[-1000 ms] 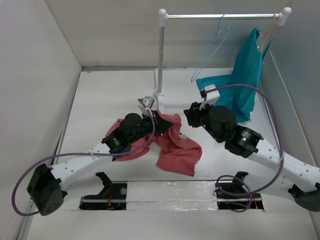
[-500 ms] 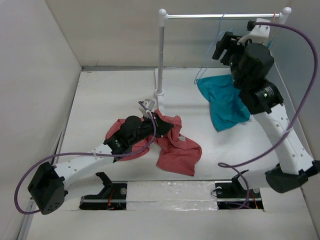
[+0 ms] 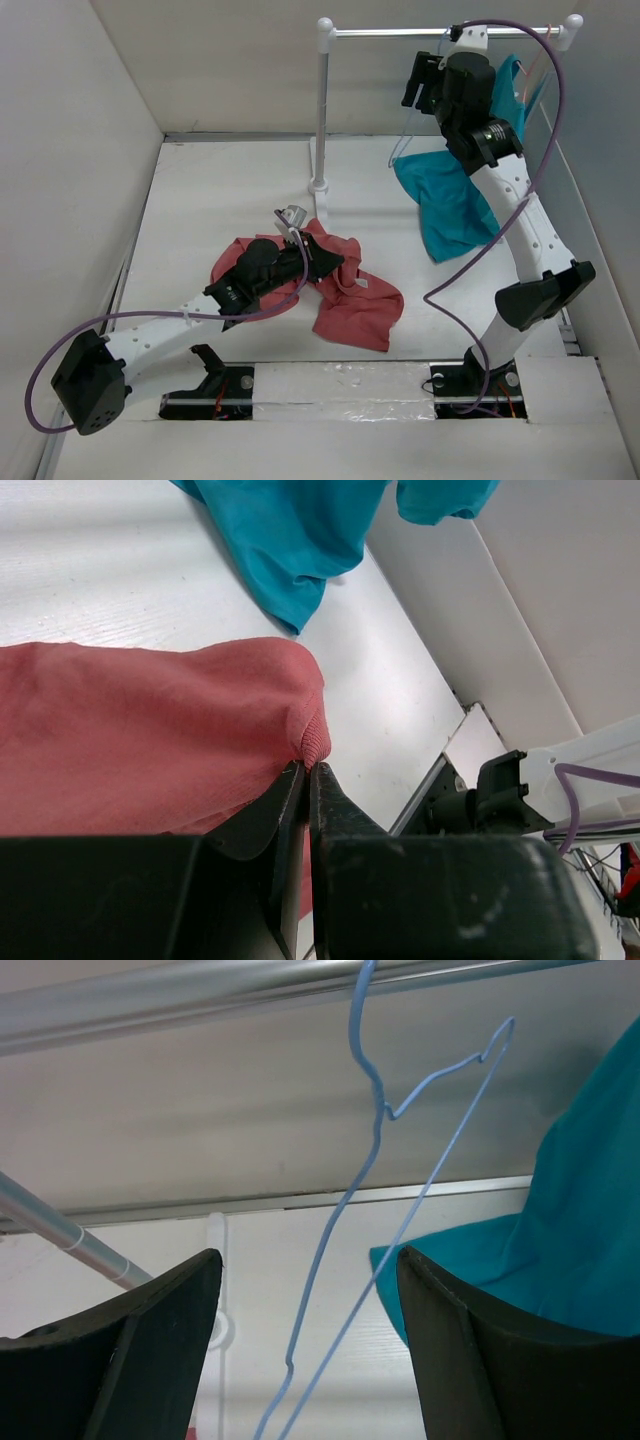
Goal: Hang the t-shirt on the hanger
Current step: Pick up the hanger from the clothesline.
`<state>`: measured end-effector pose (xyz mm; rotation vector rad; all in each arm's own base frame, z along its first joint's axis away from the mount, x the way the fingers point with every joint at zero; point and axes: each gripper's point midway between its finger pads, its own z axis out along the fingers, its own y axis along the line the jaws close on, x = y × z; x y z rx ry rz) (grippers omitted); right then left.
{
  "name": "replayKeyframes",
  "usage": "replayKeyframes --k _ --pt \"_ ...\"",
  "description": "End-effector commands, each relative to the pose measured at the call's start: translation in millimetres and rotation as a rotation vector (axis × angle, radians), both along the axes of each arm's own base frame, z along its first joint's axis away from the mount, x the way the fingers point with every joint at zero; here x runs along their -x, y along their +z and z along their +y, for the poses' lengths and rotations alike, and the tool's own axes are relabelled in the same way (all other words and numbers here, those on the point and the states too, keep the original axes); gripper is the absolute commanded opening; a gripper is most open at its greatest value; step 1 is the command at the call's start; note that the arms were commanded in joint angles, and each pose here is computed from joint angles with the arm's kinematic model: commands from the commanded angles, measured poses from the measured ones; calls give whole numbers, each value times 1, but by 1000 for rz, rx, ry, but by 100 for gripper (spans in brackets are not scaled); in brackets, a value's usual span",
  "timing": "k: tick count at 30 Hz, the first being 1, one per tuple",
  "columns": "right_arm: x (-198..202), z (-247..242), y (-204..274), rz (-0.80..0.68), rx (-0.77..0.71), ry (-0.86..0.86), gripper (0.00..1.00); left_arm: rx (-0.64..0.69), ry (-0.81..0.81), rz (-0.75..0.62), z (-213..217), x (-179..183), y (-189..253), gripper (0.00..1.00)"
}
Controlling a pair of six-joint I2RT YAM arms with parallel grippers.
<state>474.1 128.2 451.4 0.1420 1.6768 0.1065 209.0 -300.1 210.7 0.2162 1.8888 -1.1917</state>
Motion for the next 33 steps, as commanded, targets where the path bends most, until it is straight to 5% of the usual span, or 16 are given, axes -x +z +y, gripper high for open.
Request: replayKeyframes --k 1,15,24,25,27,33 --pt "-1 -4 24 -53 -49 -2 74 69 -14 -60 0 2 25 0" --pt "-36 -30 -19 14 -14 -97 57 74 -21 -65 0 4 28 0" --pt "-52 -23 -24 7 -7 -50 59 87 -42 -35 -6 6 21 0" --pt "-52 -23 -25 10 -4 -49 53 91 -48 -31 -6 7 18 0" --pt "-48 -26 -26 5 -7 -63 25 91 -55 -27 -8 8 18 0" --pt "0 -18 2 -102 -38 -67 30 76 -40 -30 -5 5 17 0"
